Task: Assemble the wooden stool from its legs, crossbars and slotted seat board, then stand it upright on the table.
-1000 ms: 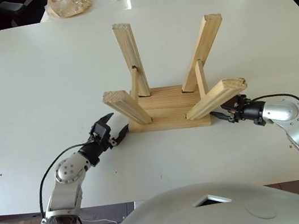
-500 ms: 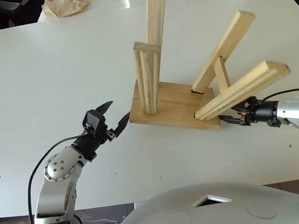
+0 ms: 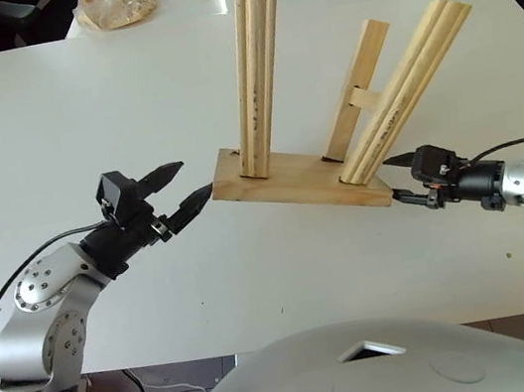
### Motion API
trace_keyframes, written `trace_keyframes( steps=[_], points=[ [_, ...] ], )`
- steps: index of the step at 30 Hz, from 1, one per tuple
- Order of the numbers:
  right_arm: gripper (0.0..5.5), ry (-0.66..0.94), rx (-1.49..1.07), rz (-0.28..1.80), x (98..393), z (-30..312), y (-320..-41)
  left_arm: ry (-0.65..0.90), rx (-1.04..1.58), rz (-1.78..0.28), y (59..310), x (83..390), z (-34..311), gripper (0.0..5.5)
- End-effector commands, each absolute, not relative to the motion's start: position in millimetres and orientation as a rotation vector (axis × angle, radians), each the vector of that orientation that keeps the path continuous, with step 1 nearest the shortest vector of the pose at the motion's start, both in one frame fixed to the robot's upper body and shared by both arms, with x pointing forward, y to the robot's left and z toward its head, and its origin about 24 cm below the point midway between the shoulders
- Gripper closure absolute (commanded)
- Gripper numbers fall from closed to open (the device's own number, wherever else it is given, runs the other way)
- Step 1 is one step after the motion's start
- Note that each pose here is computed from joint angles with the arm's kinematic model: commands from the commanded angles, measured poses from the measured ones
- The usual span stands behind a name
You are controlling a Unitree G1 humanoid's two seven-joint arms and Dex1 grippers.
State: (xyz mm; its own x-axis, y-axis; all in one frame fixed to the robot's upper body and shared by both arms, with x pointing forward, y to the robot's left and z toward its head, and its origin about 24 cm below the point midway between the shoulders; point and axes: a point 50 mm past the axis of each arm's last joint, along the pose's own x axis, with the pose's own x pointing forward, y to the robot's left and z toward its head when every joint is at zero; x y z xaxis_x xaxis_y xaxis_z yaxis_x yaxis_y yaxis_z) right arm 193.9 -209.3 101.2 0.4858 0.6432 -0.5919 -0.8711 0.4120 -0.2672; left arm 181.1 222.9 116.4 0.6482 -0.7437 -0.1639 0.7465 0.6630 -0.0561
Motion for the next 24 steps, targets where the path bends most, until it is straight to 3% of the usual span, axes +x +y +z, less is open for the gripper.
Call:
trace_keyframes(
  steps=[1,18,24],
  points=[
    [2.96,0.275,-0.553,1.123,190.7,123.0,-185.9,0.252,0.003,-1.022,206.5,166.0,109.4,1.96],
    [2.96,0.24,-0.444,1.265,172.5,135.6,-176.3,0.29,-0.007,-1.063,222.9,164.8,123.1,1.96],
    [2.96,0.305,-0.384,1.329,170.5,136.3,-187.4,0.28,0.036,-0.938,242.3,185.3,119.2,1.96]
  ],
)
